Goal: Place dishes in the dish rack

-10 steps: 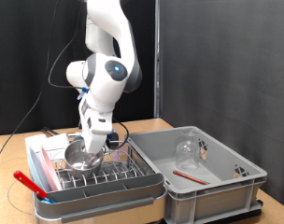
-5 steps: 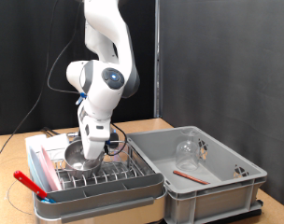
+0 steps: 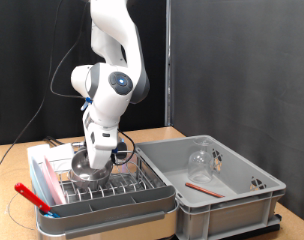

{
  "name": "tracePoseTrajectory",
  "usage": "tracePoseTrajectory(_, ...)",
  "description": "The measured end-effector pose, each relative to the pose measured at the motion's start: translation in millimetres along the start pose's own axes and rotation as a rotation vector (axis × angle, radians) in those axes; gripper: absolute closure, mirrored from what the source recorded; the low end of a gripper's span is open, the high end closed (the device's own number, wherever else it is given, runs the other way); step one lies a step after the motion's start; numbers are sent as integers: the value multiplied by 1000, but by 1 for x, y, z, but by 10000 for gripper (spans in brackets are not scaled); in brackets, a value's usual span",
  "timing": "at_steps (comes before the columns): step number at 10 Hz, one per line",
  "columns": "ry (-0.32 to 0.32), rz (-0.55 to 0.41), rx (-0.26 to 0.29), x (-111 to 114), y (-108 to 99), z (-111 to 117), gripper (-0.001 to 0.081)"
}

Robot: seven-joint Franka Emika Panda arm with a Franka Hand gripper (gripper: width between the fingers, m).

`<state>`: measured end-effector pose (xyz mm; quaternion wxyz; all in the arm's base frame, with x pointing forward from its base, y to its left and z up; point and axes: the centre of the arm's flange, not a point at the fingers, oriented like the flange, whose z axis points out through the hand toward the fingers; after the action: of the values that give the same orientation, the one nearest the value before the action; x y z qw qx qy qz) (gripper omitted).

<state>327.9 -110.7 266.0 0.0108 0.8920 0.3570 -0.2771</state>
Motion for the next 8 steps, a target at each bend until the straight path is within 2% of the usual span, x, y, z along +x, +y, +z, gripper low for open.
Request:
tracePoseTrajectory(5, 32, 2, 13, -3, 2, -4, 461)
tracePoseTrajectory(7, 66, 10, 29, -8, 4, -8, 533)
tracePoseTrajectory(8, 99, 9, 1, -7, 9, -18, 533)
